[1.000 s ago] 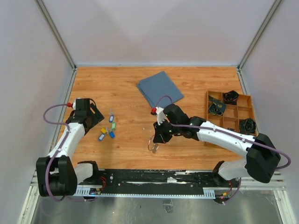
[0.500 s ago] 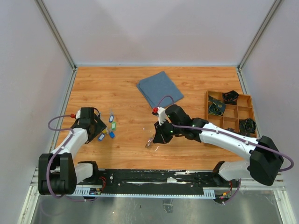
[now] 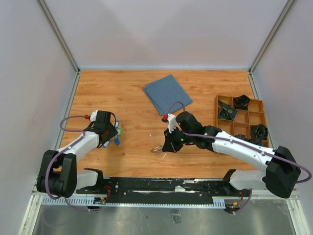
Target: Put the keys on the keyring
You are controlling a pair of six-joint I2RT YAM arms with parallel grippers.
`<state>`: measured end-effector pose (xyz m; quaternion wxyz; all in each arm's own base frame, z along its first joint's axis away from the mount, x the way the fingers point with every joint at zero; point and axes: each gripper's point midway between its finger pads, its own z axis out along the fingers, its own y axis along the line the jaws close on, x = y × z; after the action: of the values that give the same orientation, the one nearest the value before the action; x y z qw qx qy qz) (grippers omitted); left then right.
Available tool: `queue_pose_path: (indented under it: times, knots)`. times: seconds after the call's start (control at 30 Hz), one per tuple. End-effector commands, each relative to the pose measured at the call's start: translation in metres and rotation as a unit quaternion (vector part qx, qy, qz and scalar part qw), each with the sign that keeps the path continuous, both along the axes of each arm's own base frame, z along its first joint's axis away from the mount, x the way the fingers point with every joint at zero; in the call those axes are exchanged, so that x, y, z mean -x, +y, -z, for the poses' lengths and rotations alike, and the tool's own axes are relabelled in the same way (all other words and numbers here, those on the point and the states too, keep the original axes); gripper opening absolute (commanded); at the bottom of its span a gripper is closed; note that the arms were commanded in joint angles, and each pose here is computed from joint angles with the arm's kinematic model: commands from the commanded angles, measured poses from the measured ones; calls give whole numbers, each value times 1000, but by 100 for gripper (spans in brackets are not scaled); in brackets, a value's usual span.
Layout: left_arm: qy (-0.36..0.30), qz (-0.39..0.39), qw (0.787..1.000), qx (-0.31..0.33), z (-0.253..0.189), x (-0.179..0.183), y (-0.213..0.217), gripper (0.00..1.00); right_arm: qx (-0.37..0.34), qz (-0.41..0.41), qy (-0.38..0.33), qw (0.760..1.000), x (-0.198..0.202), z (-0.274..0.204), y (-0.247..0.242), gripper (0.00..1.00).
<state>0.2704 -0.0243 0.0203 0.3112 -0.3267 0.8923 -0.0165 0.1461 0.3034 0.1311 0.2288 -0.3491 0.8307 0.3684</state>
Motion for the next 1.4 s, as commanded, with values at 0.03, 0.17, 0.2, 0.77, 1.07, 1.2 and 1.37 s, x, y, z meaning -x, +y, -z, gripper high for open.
queue_pose_path:
  times: [0.03,0.17,0.2,0.77,1.07,1.2,1.37]
  knots:
    - [43,23,998,32,24,20,-27,41,-2,8,-10,1000,4,-5,-3,1]
    - [50,55,996,44,31,22,-60,35,8,44,-29,999,-4,-9,-14,2]
    - [51,69,995,49,32,23,-73,33,11,59,-35,998,-7,-10,-18,2]
    - [-13,308,949,68,-17,0,-279,39,13,321,-141,937,-40,-34,-132,0]
    - [-167,332,928,-18,-125,-16,-235,77,42,140,-205,968,-23,-61,-116,1]
    - [-246,388,887,-33,-167,-5,-224,79,55,6,-167,984,1,-66,-93,1]
    - [-297,382,872,-71,-190,7,-188,81,123,-105,-70,984,21,-47,-85,0]
